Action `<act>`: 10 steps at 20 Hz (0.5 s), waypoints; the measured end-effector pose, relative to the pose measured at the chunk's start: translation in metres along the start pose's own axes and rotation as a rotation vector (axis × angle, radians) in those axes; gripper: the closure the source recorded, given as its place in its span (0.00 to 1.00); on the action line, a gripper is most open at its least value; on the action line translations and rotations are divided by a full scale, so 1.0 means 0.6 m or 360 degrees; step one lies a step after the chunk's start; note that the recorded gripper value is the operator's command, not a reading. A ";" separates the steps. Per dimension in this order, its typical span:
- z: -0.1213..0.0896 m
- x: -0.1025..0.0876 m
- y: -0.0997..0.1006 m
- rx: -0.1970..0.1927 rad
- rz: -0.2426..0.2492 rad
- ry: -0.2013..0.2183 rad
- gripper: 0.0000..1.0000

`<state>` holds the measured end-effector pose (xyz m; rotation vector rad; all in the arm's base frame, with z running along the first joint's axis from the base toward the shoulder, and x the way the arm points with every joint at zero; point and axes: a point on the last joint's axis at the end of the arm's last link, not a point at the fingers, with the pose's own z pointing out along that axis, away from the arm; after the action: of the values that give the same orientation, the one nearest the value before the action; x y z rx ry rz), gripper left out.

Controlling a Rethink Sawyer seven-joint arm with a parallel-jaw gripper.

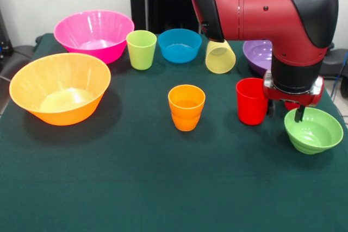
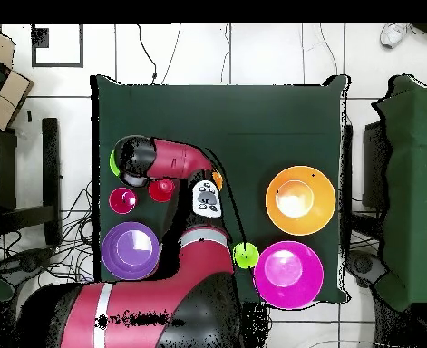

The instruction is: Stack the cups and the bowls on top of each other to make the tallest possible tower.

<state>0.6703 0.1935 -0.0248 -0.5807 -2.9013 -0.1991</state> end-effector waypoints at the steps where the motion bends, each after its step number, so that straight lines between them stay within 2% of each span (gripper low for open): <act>1: 0.004 0.007 0.002 0.0003 -0.0004 0.0004 0.00; 4: 0.016 0.024 0.011 0.0004 -0.0014 0.0009 0.00; 10: 0.025 0.036 0.024 -0.0010 -0.0014 -0.0003 0.00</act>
<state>0.6539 0.2170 -0.0340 -0.5693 -2.9065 -0.2089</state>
